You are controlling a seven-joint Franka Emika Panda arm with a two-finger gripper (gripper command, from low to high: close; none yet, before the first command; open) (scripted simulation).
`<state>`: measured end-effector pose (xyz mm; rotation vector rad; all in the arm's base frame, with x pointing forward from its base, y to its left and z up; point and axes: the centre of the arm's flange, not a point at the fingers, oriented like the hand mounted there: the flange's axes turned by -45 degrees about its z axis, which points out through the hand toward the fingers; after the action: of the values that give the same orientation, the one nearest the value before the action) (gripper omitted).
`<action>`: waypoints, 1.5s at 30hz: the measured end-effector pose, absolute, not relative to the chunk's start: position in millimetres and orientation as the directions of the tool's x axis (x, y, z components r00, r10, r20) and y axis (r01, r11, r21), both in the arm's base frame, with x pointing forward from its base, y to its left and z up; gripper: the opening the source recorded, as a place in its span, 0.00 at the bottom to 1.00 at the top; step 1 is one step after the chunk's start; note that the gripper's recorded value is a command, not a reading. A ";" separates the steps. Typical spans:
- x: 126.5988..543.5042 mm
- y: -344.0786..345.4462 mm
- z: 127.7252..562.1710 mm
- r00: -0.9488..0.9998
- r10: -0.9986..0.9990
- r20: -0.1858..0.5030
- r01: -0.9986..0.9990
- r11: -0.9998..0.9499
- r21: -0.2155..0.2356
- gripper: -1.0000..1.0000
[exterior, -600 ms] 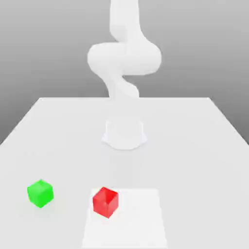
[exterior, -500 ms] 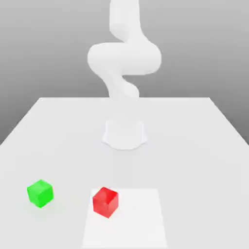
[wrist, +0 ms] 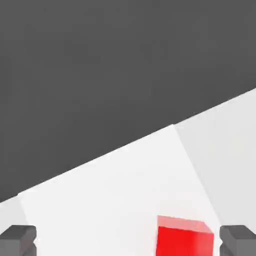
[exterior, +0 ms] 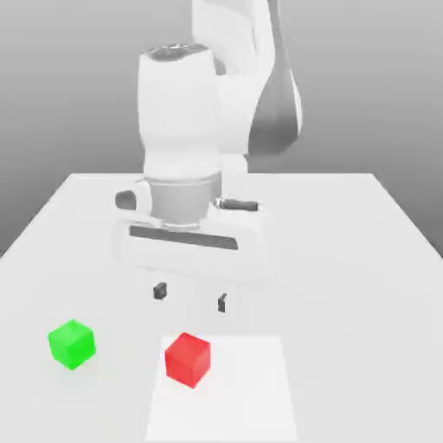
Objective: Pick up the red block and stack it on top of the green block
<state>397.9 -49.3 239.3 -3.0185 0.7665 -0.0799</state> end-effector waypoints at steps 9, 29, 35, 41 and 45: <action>382.0 -50.7 149.6 0.864 -0.503 0.002 -0.503 -0.864 0.000 0.00; 367.7 -152.7 228.4 0.894 -0.448 0.003 -0.448 -0.894 0.001 0.00; 333.0 -237.8 244.2 0.920 -0.391 0.000 -0.391 -0.920 0.000 0.00; 334.8 -244.0 210.2 0.936 -0.353 0.004 -0.353 -0.936 -0.003 0.00; 332.3 -244.0 185.0 0.935 -0.355 0.001 -0.355 -0.935 -0.001 1.00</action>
<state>332.3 -244.0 185.0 -3.0889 0.5670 -0.0016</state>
